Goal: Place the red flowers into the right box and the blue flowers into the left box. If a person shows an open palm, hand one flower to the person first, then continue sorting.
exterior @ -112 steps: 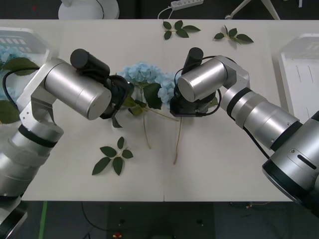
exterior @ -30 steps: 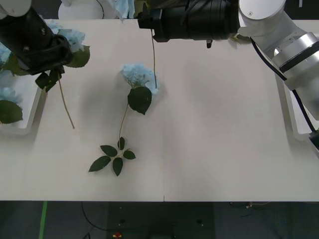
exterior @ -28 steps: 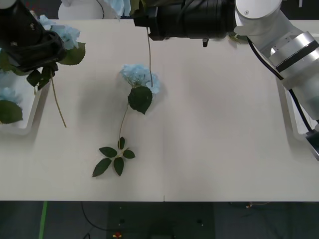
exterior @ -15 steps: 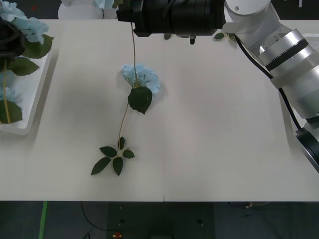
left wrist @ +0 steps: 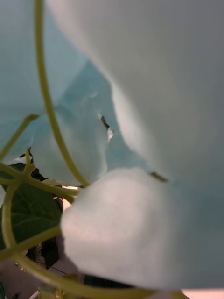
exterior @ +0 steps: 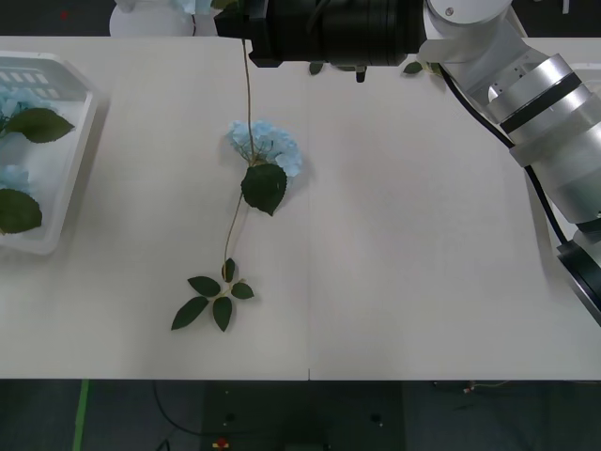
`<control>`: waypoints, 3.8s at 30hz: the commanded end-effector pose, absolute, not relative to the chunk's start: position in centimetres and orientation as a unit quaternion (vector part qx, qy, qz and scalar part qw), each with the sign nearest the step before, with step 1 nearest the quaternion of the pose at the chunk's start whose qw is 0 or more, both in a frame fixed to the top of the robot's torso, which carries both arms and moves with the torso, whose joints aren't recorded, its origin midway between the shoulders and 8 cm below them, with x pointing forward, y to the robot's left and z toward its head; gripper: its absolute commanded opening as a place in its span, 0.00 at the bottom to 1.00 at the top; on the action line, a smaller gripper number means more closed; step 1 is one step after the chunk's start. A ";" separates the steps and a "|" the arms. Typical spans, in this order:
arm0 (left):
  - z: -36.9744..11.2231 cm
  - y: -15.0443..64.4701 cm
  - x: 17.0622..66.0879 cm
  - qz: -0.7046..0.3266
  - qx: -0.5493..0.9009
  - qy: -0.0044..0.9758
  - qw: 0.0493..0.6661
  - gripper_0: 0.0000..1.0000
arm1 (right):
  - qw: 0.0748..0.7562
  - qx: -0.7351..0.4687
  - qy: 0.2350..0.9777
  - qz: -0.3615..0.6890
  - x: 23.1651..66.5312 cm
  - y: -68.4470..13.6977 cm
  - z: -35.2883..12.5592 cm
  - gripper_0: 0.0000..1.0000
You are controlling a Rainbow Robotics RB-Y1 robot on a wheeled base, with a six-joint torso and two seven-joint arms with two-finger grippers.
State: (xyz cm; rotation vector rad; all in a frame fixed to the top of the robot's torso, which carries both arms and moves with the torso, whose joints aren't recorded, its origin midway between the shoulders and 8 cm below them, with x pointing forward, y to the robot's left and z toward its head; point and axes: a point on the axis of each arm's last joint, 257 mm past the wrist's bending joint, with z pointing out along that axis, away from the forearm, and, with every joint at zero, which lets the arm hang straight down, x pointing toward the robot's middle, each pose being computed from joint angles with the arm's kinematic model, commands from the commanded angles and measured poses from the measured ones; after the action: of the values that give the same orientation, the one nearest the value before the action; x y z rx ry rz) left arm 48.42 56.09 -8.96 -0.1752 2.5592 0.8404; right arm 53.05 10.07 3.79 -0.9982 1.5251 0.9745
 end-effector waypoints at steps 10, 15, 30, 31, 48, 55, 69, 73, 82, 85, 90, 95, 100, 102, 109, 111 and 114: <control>-9.6 61.5 45.5 0.337 -0.056 0.914 0.219 0.56 | 0.537 -0.451 0.586 0.406 50.7 12.6 8.2 0.00; -9.9 60.2 46.1 0.285 -0.060 0.926 0.239 0.72 | 0.537 -0.451 0.586 0.406 50.7 12.6 8.2 0.00; -6.4 48.1 46.2 0.009 -0.067 0.922 0.381 1.00 | 0.536 -0.453 0.586 0.406 50.6 12.7 8.1 0.00; -6.5 46.5 46.2 -0.009 -0.067 0.918 0.391 1.00 | 0.536 -0.452 0.586 0.406 50.6 12.7 8.1 0.00; -10.5 26.1 46.4 -0.254 -0.079 0.828 0.495 1.00 | 0.536 -0.452 0.586 0.406 50.6 12.7 8.1 0.00; -8.7 18.5 45.1 -0.305 -0.025 0.802 0.514 1.00 | 0.532 -0.455 0.588 0.405 50.5 12.8 7.7 0.00; -7.5 12.0 49.4 -0.268 0.026 0.775 0.572 1.00 | 0.528 -0.456 0.592 0.404 50.5 12.8 7.2 0.00; -6.8 10.6 50.7 -0.282 0.024 0.764 0.581 1.00 | 0.527 -0.457 0.592 0.403 50.4 12.9 7.1 0.00; -7.0 8.4 55.3 -0.312 0.012 0.739 0.597 1.00 | 0.528 -0.457 0.593 0.402 50.5 12.8 7.0 0.00; -7.8 7.7 56.2 -0.319 0.008 0.739 0.594 1.00 | 0.528 -0.458 0.592 0.401 50.5 12.8 7.1 0.00; -8.6 5.9 56.1 -0.329 0.016 0.745 0.580 1.00 | 0.528 -0.458 0.593 0.400 50.6 12.7 7.0 0.00; -8.4 4.5 55.3 -0.340 0.029 0.736 0.585 1.00 | 0.529 -0.458 0.593 0.399 50.6 12.7 7.0 0.00; -9.0 4.0 53.4 -0.349 0.043 0.731 0.585 1.00 | 0.528 -0.458 0.593 0.399 50.6 12.7 7.0 0.00; -9.2 4.3 52.1 -0.353 0.045 0.728 0.586 1.00 | 0.528 -0.459 0.593 0.398 50.7 12.6 7.0 0.00; -7.6 3.9 51.8 -0.358 0.038 0.714 0.601 1.00 | 0.528 -0.458 0.594 0.398 50.7 12.6 7.0 0.00; -7.3 4.8 52.6 -0.346 0.031 0.710 0.612 1.00 | 0.529 -0.459 0.594 0.397 50.7 12.6 6.9 0.00; -6.6 6.3 54.0 -0.317 0.029 0.706 0.633 1.00 | 0.529 -0.458 0.594 0.398 50.7 12.7 7.0 0.00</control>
State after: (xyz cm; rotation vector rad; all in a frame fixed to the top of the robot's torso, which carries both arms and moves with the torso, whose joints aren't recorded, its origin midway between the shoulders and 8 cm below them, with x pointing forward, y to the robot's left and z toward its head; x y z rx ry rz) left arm 52.91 5.41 -9.36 0.1189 1.6813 -0.7235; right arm 52.69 10.49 3.23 -1.0132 1.5312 0.9759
